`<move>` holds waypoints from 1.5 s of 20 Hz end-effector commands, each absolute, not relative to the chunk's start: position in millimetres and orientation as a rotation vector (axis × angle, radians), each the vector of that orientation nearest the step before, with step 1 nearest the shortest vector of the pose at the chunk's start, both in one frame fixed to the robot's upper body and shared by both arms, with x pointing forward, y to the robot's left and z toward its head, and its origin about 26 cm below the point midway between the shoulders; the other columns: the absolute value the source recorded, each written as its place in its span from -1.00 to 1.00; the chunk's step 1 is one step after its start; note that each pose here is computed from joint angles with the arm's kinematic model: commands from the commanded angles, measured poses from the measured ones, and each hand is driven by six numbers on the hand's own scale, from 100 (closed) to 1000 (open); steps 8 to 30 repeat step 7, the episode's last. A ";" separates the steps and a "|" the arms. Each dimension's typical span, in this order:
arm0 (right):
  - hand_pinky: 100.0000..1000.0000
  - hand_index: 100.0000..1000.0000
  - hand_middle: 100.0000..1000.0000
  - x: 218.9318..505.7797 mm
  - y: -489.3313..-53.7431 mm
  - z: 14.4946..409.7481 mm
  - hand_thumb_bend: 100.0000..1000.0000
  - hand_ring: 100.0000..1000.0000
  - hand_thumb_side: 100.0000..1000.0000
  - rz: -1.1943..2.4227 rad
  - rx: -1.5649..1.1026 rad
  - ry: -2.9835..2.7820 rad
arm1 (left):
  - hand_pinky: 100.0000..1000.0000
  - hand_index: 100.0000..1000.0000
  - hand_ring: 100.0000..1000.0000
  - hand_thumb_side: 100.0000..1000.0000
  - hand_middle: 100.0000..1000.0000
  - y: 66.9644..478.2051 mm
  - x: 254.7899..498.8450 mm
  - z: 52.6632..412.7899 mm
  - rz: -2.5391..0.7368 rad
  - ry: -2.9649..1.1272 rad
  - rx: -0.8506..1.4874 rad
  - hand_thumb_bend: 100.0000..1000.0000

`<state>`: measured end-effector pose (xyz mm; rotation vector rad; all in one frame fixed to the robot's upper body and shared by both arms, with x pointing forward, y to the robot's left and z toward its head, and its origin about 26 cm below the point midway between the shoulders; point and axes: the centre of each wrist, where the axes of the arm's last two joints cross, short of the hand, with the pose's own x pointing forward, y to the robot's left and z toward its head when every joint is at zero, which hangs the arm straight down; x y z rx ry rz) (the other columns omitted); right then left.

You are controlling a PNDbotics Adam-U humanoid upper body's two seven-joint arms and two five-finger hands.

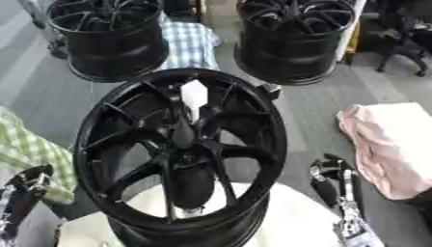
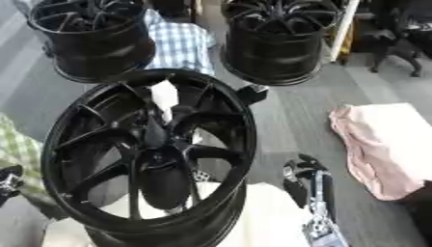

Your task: Pull the pin out of the wheel hub.

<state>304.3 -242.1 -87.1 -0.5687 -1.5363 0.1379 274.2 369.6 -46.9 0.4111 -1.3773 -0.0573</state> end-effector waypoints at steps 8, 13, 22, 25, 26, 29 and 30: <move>0.40 0.52 0.14 310.7 -245.4 -78.8 -1.00 0.05 -0.33 0.130 -0.578 -1.559 | 0.48 0.59 0.43 0.14 0.37 373.5 280.0 -45.9 -0.048 -1.407 0.399 -0.52; 0.40 0.52 0.14 310.7 -245.4 -78.8 -1.00 0.05 -0.33 0.130 -0.578 -1.559 | 0.48 0.59 0.43 0.14 0.37 373.5 280.0 -45.9 -0.048 -1.407 0.399 -0.52; 0.40 0.52 0.14 310.7 -245.4 -78.8 -1.00 0.05 -0.33 0.130 -0.578 -1.559 | 0.48 0.59 0.43 0.14 0.37 373.5 280.0 -45.9 -0.048 -1.407 0.399 -0.52; 0.40 0.52 0.14 310.7 -245.4 -78.8 -1.00 0.05 -0.33 0.130 -0.578 -1.559 | 0.48 0.59 0.43 0.14 0.37 373.5 280.0 -45.9 -0.048 -1.407 0.399 -0.52; 0.40 0.52 0.14 310.7 -245.4 -78.8 -1.00 0.05 -0.33 0.130 -0.578 -1.559 | 0.48 0.59 0.43 0.14 0.37 373.5 280.0 -45.9 -0.048 -1.407 0.399 -0.52; 0.40 0.52 0.14 310.7 -245.4 -78.8 -1.00 0.05 -0.33 0.130 -0.578 -1.559 | 0.48 0.59 0.43 0.14 0.37 373.5 280.0 -45.9 -0.048 -1.407 0.399 -0.52; 0.40 0.52 0.14 310.7 -245.4 -78.8 -1.00 0.05 -0.33 0.130 -0.578 -1.559 | 0.48 0.59 0.43 0.14 0.37 373.5 280.0 -45.9 -0.048 -1.407 0.399 -0.52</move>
